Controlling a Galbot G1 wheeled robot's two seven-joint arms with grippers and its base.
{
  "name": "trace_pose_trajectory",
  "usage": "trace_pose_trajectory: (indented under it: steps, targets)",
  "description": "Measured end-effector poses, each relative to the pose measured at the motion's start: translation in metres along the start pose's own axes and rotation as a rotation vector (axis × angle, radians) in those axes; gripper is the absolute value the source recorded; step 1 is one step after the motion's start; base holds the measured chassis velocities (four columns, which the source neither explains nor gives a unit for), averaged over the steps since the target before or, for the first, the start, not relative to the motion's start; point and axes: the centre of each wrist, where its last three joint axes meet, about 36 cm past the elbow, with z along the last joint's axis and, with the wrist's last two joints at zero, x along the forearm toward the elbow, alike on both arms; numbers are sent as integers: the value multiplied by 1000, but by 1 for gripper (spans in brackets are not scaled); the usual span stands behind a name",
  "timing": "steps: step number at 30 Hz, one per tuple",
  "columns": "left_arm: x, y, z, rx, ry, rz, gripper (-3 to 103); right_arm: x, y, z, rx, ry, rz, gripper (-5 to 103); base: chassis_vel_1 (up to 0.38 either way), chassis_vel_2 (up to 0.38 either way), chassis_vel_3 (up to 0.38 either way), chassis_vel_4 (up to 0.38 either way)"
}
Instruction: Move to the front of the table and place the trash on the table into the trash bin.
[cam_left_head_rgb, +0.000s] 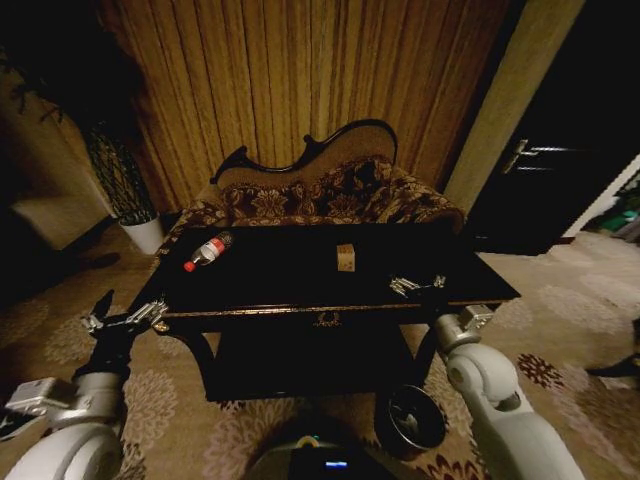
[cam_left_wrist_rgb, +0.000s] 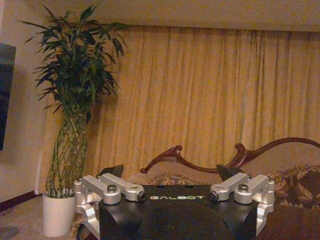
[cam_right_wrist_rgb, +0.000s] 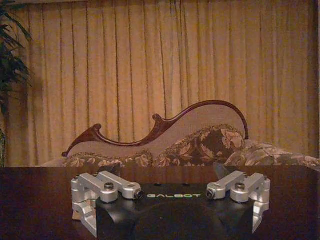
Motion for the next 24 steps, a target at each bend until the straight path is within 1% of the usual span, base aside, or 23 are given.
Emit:
trace_pose_trajectory:
  steps: [4, 6, 7, 9, 10, 12, 13, 15, 19, 20, 24]
  targets:
    - [0, 0, 0, 1, 1, -1, 100, 0, 1, -2, -3, 6, -14, 100, 0, 0, 0, 0]
    - [0, 0, 0, 1, 1, -2, 100, 0, 2, -4, -26, 23, -39, 100, 0, 0, 0, 0]
    - [0, 0, 0, 1, 1, -2, 100, 0, 2, -4, -26, 23, -39, 100, 0, 0, 0, 0]
    - [1, 0, 1, 1, 2, -4, 100, -2, 3, -6, -57, 48, -73, 100, 0, 0, 0, 0]
    - [1, 0, 1, 1, 2, -4, 100, -2, 3, -6, -57, 48, -73, 100, 0, 0, 0, 0]
    - [1, 0, 1, 6, 2, -9, 100, -8, 0, -7, -88, 73, -105, 100, 0, 0, 0, 0]
    - [1, 0, 1, 6, 2, -9, 100, -8, 0, -7, -88, 73, -105, 100, 0, 0, 0, 0]
    - [2, 0, 2, 8, 4, -11, 100, -15, -5, -14, -117, 102, -161, 100, 0, 0, 0, 0]
    - [3, -1, 3, 3, 7, -13, 100, -29, -9, -21, -131, 140, -225, 100, 0, 0, 0, 0]
    - [3, -1, 3, 3, 7, -13, 100, -29, -9, -21, -131, 140, -225, 100, 0, 0, 0, 0]
    - [4, -1, 4, 1, 14, -14, 100, -55, -6, -23, -171, 216, -323, 100, 0, 0, 0, 0]
